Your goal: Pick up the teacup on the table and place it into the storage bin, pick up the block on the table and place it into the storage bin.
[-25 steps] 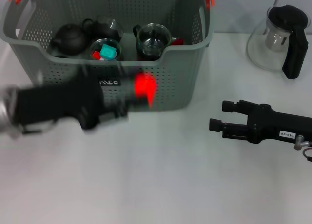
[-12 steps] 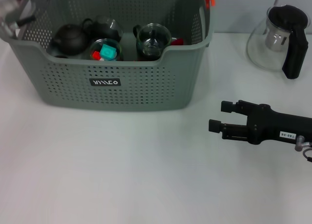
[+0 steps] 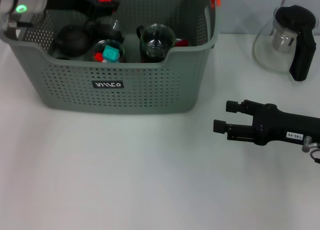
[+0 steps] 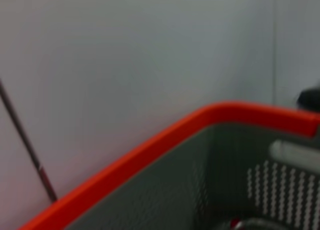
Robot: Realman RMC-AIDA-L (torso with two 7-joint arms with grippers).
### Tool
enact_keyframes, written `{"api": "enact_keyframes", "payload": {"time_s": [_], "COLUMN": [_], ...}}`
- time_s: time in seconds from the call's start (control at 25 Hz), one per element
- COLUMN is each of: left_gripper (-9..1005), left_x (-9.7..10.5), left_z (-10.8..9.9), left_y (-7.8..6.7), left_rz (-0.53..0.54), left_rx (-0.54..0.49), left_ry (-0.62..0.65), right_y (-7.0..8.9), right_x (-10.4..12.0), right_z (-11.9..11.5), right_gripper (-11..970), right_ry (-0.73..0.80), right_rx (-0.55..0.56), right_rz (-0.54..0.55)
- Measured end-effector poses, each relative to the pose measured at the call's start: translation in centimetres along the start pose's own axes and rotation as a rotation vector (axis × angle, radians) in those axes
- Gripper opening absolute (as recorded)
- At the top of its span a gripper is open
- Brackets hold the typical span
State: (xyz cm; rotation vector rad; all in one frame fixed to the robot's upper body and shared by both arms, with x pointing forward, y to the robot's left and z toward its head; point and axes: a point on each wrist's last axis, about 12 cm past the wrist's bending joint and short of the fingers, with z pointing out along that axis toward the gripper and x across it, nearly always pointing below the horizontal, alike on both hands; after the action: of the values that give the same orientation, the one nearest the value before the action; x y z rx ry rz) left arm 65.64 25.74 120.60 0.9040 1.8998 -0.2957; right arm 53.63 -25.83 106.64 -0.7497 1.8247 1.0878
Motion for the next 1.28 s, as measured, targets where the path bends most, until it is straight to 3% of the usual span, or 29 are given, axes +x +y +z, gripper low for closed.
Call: {"api": "enact_keyframes", "payload": {"time_s": [0.24, 0.56, 0.6, 0.76, 0.96, 1.12, 1.28], "left_gripper": [468, 472, 473, 667, 815, 862, 859], "left_x": [0.4, 0.2, 0.2, 0.6, 3.7, 7.5, 11.3], "left_z": [1.5, 1.0, 0.4, -2.8, -5.9, -6.1, -6.1], "left_y": [-0.7, -0.7, -0.7, -0.7, -1.0, -3.3, -7.4], "left_rz": [0.000, -0.041, -0.060, -0.180, -0.355, -0.358, -0.247], "left_rx": [-0.052, -0.075, -0.074, 0.004, 0.171, 0.304, 0.383], "left_ry": [0.050, 0.004, -0.032, -0.297, -0.673, -0.791, -0.759], "right_y": [-0.1, -0.2, -0.2, -0.2, -0.1, -0.1, 0.0], "right_x": [0.0, -0.1, -0.1, -0.1, 0.0, 0.0, 0.0], "right_z": [0.0, -0.2, -0.2, -0.2, -0.2, -0.2, 0.1], "right_gripper": [927, 927, 927, 927, 927, 927, 927], "right_ry": [-0.002, -0.011, -0.011, -0.011, -0.017, -0.023, -0.022], "right_rx": [0.008, 0.016, 0.016, 0.016, 0.016, 0.015, 0.009], "right_rz": [0.001, 0.003, 0.003, 0.003, 0.006, -0.001, -0.007]}}
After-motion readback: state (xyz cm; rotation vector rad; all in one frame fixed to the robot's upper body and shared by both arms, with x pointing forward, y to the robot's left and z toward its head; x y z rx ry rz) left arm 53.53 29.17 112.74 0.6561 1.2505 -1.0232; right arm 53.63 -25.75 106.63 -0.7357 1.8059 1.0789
